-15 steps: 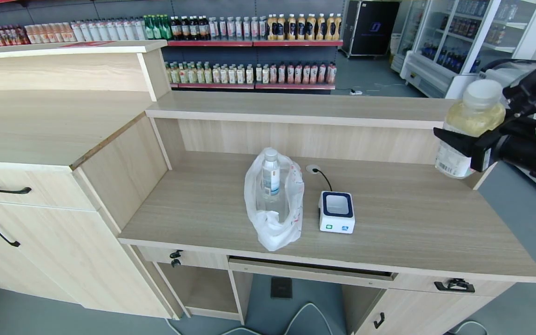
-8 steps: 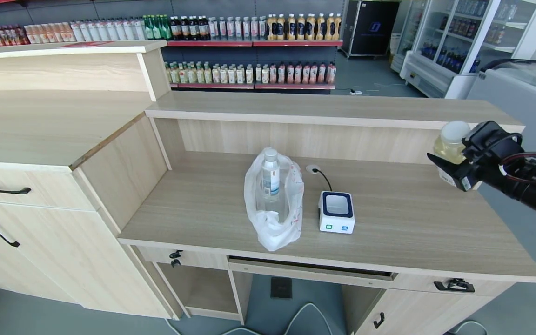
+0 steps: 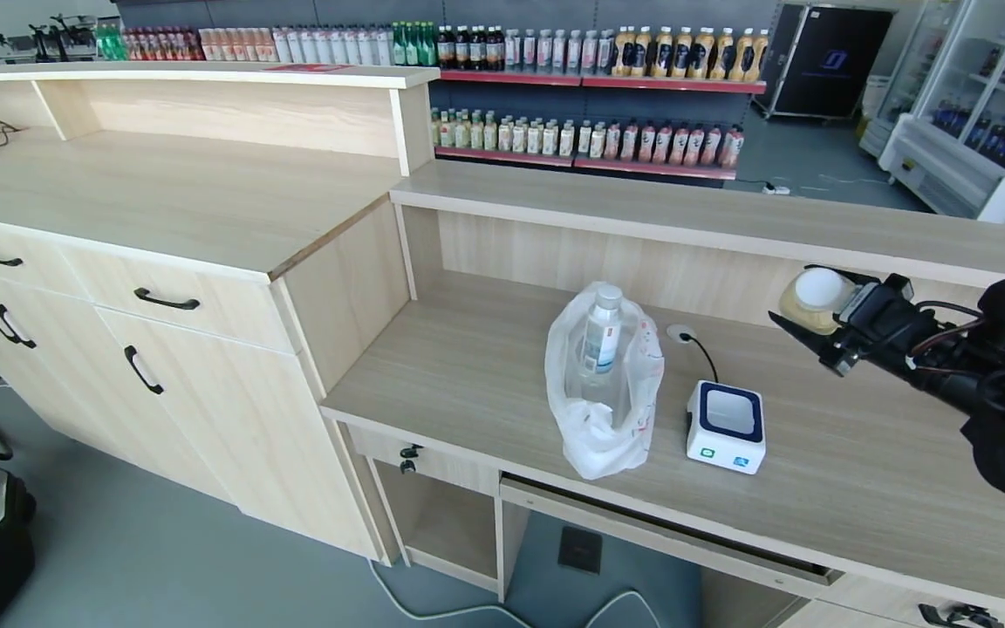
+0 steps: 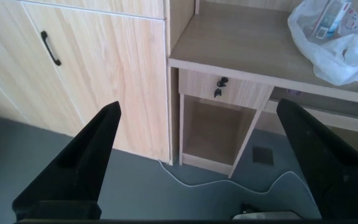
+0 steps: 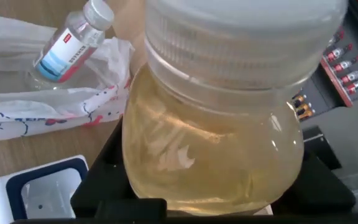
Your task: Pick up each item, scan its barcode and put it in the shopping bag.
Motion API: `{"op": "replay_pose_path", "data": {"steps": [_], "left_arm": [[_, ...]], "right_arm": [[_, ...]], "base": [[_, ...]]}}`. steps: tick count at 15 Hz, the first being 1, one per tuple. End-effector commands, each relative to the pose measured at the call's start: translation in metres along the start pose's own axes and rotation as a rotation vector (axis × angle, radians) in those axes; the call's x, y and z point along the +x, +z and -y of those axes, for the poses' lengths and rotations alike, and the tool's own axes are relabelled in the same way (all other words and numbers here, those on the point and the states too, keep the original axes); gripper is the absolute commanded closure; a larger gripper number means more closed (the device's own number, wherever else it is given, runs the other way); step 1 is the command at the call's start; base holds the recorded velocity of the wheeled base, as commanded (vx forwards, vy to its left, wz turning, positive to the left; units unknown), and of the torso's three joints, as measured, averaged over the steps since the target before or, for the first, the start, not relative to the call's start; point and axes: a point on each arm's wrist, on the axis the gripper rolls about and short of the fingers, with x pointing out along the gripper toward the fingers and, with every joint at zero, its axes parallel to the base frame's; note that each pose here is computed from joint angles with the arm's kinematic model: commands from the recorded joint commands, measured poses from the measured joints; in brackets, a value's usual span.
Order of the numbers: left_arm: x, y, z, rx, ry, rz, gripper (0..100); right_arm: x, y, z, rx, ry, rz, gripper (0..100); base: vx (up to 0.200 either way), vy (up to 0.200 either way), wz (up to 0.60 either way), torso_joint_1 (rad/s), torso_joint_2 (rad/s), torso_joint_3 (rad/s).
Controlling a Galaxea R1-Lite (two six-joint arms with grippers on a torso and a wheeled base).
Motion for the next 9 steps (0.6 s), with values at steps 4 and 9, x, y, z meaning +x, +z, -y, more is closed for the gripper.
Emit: {"op": "replay_pose_path", "data": {"steps": [4, 9], "left_arm": [[0.000, 0.000, 0.000, 0.000, 0.001, 0.000, 0], [0.000, 0.000, 0.000, 0.000, 0.001, 0.000, 0]], "right_arm": [[0.017, -0.038, -0.029, -0.003, 0.042, 0.022, 100], [0.024, -0.052, -0.046, -0.032, 0.107, 0.089, 100]], "base": [[0.000, 0.000, 0.00, 0.000, 0.00, 0.000], [0.000, 0.000, 0.00, 0.000, 0.00, 0.000]]}}
